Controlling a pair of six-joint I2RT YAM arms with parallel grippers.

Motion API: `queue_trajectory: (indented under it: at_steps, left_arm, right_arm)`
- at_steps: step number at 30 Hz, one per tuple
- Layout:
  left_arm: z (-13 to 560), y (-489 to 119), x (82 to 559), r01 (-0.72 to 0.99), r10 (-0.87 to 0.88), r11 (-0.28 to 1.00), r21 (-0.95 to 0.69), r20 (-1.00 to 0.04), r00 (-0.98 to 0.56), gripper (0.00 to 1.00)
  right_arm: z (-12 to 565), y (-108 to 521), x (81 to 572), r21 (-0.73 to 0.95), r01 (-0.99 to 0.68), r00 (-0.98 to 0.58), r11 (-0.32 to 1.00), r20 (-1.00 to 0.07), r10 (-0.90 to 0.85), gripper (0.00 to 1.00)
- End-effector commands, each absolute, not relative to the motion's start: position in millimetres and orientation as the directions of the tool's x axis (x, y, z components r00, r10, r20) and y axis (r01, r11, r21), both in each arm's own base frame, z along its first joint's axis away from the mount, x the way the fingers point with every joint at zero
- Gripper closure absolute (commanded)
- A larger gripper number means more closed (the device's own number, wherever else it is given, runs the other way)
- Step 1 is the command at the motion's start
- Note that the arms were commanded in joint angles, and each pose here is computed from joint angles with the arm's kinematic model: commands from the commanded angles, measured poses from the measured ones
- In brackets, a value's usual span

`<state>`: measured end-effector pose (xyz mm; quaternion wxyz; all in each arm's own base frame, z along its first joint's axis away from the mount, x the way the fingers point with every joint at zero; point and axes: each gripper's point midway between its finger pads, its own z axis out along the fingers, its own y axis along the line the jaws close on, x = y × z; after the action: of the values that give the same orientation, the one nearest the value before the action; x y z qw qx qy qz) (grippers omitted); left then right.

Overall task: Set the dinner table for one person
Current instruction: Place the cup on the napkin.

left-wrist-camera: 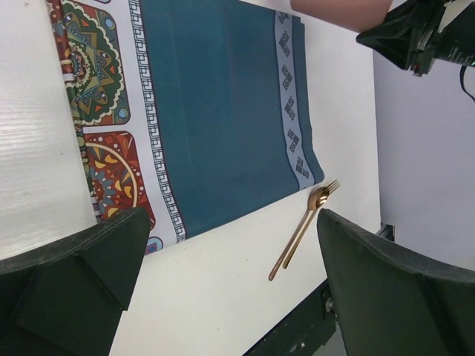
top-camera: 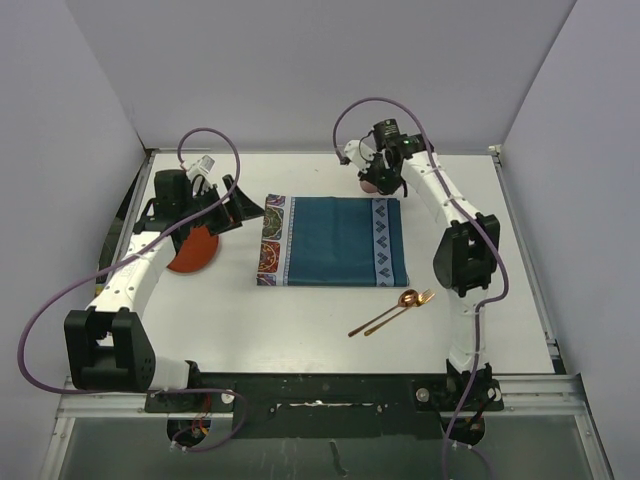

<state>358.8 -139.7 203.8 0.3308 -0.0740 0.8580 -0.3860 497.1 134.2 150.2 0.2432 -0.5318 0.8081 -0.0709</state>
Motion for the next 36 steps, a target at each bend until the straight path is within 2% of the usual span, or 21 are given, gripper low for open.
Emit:
queue_trajectory:
  at_steps: [1, 6, 14, 24, 30, 36]
  left_arm:
    - [238, -148, 366, 0.229, -0.383, 0.650, -0.725, -0.573, -0.724, 0.02]
    - [237, -147, 363, 0.226, -0.384, 0.650, -0.725, -0.570, -0.726, 0.02]
    - [230, -150, 360, 0.219, -0.395, 0.629, -0.746, -0.549, -0.737, 0.02]
    - [226, -151, 361, 0.211, -0.398, 0.624, -0.752, -0.538, -0.743, 0.02]
    - [225, -151, 361, 0.209, -0.398, 0.623, -0.753, -0.536, -0.744, 0.02]
    - [220, -152, 361, 0.198, -0.407, 0.615, -0.763, -0.522, -0.750, 0.02]
  right_arm:
    - [197, 167, 478, -0.397, -0.809, -0.274, 0.434, -0.398, -0.875, 1.00]
    - [207, 159, 466, -0.418, -0.818, -0.272, 0.396, -0.325, -0.906, 1.00]
    - [189, 108, 444, -0.415, -0.806, -0.364, 0.422, -0.215, -0.906, 1.00]
    - [174, 99, 437, -0.384, -0.826, -0.375, 0.412, -0.172, -0.911, 1.00]
    - [151, 92, 428, -0.327, -0.866, -0.371, 0.378, -0.086, -0.925, 1.00]
    - [144, 89, 429, -0.307, -0.883, -0.356, 0.355, -0.056, -0.933, 1.00]
